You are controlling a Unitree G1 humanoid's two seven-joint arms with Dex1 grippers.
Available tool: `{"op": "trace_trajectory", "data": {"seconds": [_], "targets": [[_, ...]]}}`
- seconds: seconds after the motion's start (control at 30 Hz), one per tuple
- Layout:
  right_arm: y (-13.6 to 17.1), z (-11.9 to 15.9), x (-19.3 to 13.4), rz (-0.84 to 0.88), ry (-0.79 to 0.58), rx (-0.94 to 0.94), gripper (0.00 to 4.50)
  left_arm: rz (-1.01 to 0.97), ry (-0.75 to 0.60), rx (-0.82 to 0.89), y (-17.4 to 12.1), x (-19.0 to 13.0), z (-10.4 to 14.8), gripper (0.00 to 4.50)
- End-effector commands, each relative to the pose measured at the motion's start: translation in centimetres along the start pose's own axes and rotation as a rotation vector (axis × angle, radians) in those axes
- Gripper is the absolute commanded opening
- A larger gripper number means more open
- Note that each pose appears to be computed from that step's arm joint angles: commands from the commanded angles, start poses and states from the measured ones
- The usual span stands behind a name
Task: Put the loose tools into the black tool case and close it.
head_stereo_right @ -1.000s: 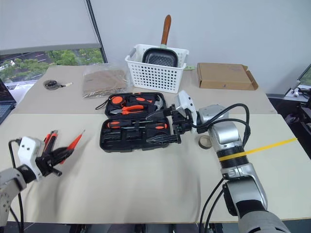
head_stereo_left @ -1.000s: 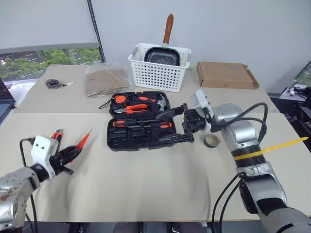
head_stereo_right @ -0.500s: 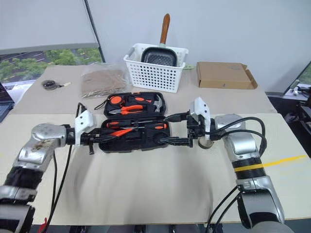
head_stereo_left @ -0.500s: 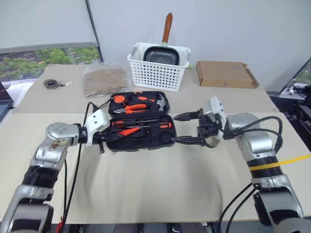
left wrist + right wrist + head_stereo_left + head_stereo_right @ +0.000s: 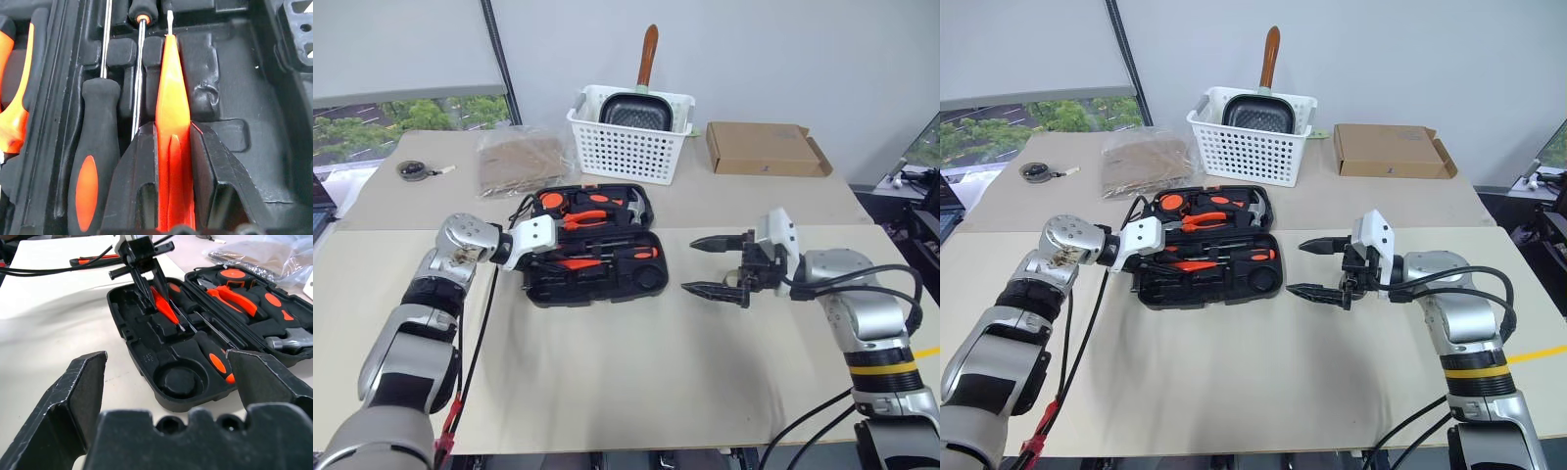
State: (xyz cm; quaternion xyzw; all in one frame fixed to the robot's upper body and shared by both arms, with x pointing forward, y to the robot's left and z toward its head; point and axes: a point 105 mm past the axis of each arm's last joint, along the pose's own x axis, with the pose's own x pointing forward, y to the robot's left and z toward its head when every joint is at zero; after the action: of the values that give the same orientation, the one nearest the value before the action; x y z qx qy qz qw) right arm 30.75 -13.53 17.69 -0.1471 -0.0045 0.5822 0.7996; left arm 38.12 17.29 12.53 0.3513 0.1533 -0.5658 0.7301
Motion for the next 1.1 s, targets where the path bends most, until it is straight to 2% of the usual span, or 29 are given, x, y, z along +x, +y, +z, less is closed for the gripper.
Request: {"op": "trace_trajectory", "data": {"seconds": [0.03, 0.47, 0.53, 0.57, 0.8, 0.97, 1.1], "targets": [[0.0, 1.4, -0.5, -0.016, -0.030, -0.039, 4.50, -0.053, 0.041, 0.022, -0.2, -0.1, -0.2, 0.46], [-0.2, 1.3, -0.4, -0.016, -0.027, -0.047, 4.50, -0.071, 0.059, -0.018, -0.2, -0.7, -0.6, 0.46], [-0.2, 1.3, -0.3, -0.015, -0.029, -0.047, 4.50, -0.068, 0.046, -0.026, -0.1, -0.7, -0.3, 1.46], [-0.2, 1.3, -0.3, -0.014, -0.030, -0.048, 4.50, -0.070, 0.046, -0.027, -0.1, -0.7, -0.3, 1.71], [-0.3, 1.2, -0.1, -0.008, -0.034, -0.047, 4.50, -0.012, 0.021, 0.008, 0.9, -1.7, 0.7, 4.28], [-0.3, 1.0, 0.0, -0.002, -0.030, -0.045, 4.50, -0.082, -0.083, 0.007, 0.3, -4.1, 3.6, 4.28], [-0.2, 0.9, 0.2, 0.007, -0.030, -0.043, 4.50, -0.048, -0.143, 0.010, 0.1, -5.2, 5.2, 4.28]]}}
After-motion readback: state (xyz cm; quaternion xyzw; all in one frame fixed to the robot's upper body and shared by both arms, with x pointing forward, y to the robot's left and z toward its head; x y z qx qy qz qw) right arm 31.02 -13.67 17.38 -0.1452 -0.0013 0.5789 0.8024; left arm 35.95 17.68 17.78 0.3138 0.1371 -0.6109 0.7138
